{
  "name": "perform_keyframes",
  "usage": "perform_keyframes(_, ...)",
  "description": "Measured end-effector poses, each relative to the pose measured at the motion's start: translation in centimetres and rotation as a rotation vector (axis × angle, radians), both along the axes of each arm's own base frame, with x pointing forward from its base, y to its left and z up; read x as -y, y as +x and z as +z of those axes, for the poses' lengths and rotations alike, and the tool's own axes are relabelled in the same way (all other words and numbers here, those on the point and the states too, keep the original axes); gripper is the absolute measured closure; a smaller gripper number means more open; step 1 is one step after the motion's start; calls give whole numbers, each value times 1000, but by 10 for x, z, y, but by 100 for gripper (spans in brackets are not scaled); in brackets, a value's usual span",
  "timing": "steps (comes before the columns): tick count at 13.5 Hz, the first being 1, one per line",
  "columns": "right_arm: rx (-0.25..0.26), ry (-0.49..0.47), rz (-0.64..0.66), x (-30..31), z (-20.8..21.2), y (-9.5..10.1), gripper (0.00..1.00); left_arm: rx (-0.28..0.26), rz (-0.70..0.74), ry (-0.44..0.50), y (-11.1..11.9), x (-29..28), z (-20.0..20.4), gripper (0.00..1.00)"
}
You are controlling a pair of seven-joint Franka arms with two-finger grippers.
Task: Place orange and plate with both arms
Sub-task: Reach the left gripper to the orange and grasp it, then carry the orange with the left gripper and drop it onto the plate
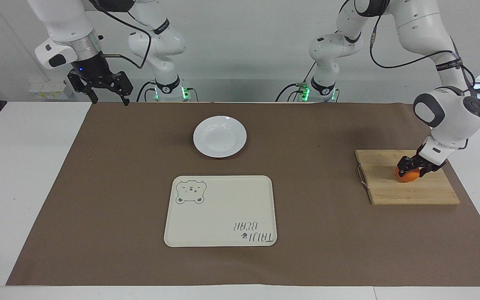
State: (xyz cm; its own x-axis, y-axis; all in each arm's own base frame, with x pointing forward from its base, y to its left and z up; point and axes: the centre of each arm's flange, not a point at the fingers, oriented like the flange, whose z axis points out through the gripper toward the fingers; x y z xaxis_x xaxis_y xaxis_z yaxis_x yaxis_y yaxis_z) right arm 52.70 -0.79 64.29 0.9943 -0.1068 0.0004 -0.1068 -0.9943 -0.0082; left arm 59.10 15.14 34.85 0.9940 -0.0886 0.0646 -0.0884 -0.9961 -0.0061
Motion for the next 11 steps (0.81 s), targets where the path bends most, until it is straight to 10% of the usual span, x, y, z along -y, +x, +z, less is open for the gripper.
perform_keyframes(5, 0, 0, -1, 0, 0, 0, 0, 61, -75, 10, 9, 44, 40, 28)
perform_keyframes(11, -1, 0, -1, 1, -1, 0, 0, 56, -248, -16, -4, 237, 84, 28)
